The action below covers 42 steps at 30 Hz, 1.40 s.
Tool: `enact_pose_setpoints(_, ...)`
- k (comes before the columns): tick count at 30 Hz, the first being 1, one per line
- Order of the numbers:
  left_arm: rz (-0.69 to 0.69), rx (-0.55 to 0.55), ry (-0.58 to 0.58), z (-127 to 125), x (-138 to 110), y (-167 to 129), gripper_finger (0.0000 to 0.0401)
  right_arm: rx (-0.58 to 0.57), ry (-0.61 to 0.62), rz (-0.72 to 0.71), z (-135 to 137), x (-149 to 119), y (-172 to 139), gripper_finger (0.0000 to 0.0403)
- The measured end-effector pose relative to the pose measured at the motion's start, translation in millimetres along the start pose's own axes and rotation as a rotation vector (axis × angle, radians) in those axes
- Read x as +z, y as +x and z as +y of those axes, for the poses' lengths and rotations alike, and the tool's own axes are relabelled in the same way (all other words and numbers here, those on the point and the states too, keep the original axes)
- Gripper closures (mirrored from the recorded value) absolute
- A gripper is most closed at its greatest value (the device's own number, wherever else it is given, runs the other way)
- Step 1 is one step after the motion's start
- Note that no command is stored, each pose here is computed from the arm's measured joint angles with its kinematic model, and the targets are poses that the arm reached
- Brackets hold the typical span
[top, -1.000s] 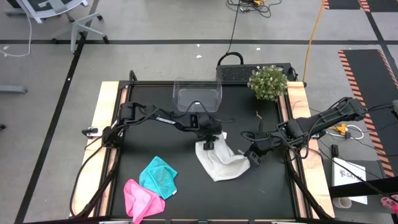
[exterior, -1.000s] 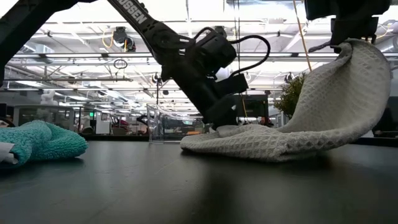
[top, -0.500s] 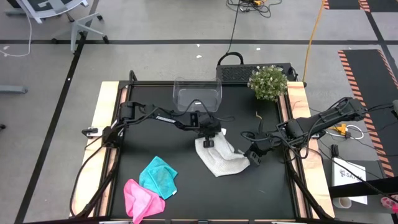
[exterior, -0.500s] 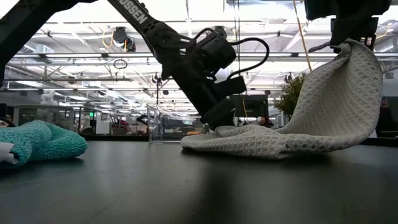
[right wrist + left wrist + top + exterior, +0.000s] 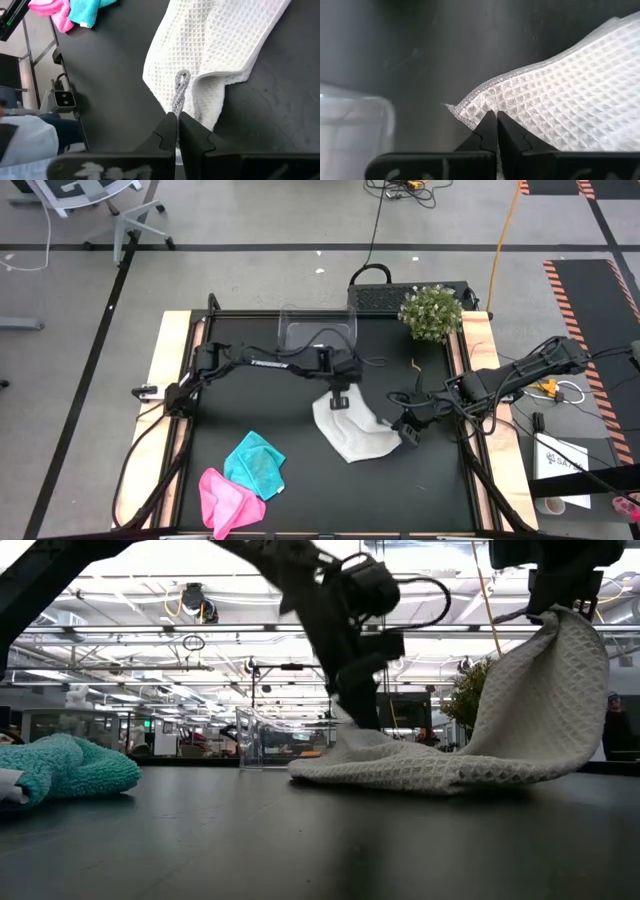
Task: Fold microfiber towels
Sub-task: Fold the white microfiber towel
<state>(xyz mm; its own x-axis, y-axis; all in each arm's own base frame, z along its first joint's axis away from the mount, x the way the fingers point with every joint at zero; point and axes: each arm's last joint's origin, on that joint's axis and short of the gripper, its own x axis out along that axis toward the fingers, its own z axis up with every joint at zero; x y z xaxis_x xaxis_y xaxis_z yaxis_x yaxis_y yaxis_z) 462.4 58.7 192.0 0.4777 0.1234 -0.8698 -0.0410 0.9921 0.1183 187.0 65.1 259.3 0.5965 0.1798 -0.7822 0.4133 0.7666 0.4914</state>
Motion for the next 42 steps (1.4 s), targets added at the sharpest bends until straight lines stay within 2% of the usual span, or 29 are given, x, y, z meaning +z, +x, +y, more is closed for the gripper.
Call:
enact_pose_setpoints(7,0.033,0.086,0.011,10,30,-53,0.0399,-0.033,-0.038,-0.042,-3,3,0,0.0403)
enact_pose_setpoints(11,0.018,0.128,0.007,15,44,-86,0.0400,-0.106,-0.063,-0.139,-11,14,-3,0.0403)
enact_pose_setpoints(14,0.048,0.210,0.014,20,48,-113,0.0400,-0.114,-0.074,-0.204,-18,24,-10,0.0403)
enact_pose_setpoints(17,0.128,0.312,-0.002,24,40,-144,0.0400,-0.086,-0.119,-0.274,-22,32,-22,0.0403)
enact_pose_setpoints(21,0.141,0.364,-0.086,26,25,-187,0.0400,-0.053,-0.192,-0.380,-26,38,-41,0.0403)
enact_pose_setpoints(25,0.104,0.447,-0.172,25,5,-228,0.0401,-0.055,-0.257,-0.448,-33,38,-58,0.0403)
enact_pose_setpoints(29,0.027,0.487,-0.310,23,-21,-264,0.0401,-0.115,-0.286,-0.484,-42,41,-77,0.0403)
enact_pose_setpoints(31,-0.020,0.493,-0.368,17,-30,-270,0.0401,-0.150,-0.308,-0.521,-43,47,-92,0.0403)
enact_pose_setpoints(36,-0.087,0.498,-0.384,-2,-46,-260,0.0401,-0.242,-0.409,-0.651,-35,71,-140,0.0403)
enact_pose_setpoints(39,-0.146,0.506,-0.389,-4,-45,-259,0.0401,-0.264,-0.465,-0.722,-25,88,-166,0.0403)
enact_pose_setpoints(42,-0.184,0.518,-0.356,1,-40,-264,0.0401,-0.275,-0.502,-0.716,-19,104,-179,0.0403)
